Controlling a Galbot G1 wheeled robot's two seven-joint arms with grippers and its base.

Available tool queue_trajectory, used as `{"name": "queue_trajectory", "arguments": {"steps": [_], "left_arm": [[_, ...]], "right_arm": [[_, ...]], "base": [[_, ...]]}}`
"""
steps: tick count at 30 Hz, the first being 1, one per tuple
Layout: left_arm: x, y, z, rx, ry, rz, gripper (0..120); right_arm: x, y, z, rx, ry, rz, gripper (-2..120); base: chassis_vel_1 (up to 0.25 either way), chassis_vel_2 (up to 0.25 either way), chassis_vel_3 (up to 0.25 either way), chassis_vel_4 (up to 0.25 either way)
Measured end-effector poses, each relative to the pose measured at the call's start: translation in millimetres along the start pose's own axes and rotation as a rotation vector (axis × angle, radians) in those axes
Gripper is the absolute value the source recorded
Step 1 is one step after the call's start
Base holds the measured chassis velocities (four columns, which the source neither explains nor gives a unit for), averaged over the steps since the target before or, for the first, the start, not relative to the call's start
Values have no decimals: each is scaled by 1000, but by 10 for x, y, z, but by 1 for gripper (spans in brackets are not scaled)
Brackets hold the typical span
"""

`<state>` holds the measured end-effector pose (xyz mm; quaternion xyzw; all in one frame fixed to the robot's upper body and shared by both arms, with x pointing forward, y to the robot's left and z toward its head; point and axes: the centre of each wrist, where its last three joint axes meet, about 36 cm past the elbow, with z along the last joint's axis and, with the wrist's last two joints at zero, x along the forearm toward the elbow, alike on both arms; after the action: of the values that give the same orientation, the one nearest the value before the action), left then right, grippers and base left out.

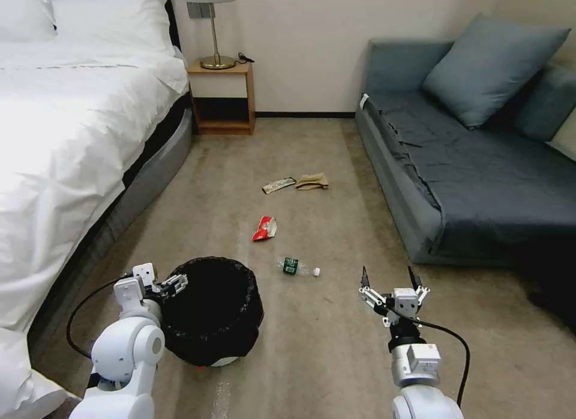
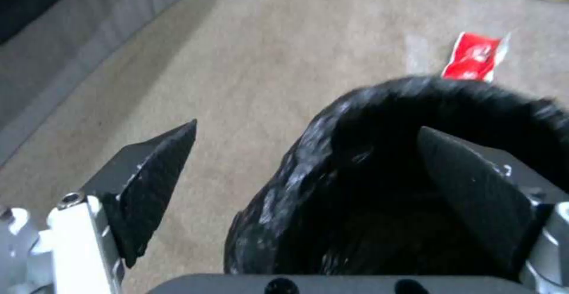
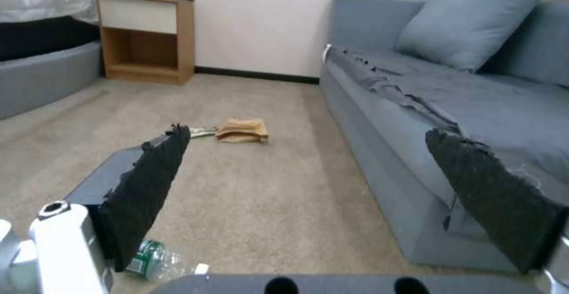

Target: Pick up the trash bin, then pick up the garbage on the floor and place it into the trash bin.

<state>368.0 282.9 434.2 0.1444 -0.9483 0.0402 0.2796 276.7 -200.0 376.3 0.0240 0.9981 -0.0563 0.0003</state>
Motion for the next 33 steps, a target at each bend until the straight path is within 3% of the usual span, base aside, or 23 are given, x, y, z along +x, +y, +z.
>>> {"name": "queue_trajectory", "arguments": {"steps": [5,18,26,33], "left_arm": [[-111,18,124,0,46,-2,100],[-94,40,254,7,89,-8,100],[-188,61,361,11,128,-16,100],[-232,66,422,21,145,-20,86]], "right_arm": [[-2,1,-17,-3,-7,2,100],[-2,-11,-33,-3,-13,4,100],[-8,-6,-24,-5,-18,4,100],[-11,-13,-10,-3,-22,5,100]], "base": [[0,0,0,0],[0,0,0,0],[0,0,0,0],[0,0,0,0]]}}
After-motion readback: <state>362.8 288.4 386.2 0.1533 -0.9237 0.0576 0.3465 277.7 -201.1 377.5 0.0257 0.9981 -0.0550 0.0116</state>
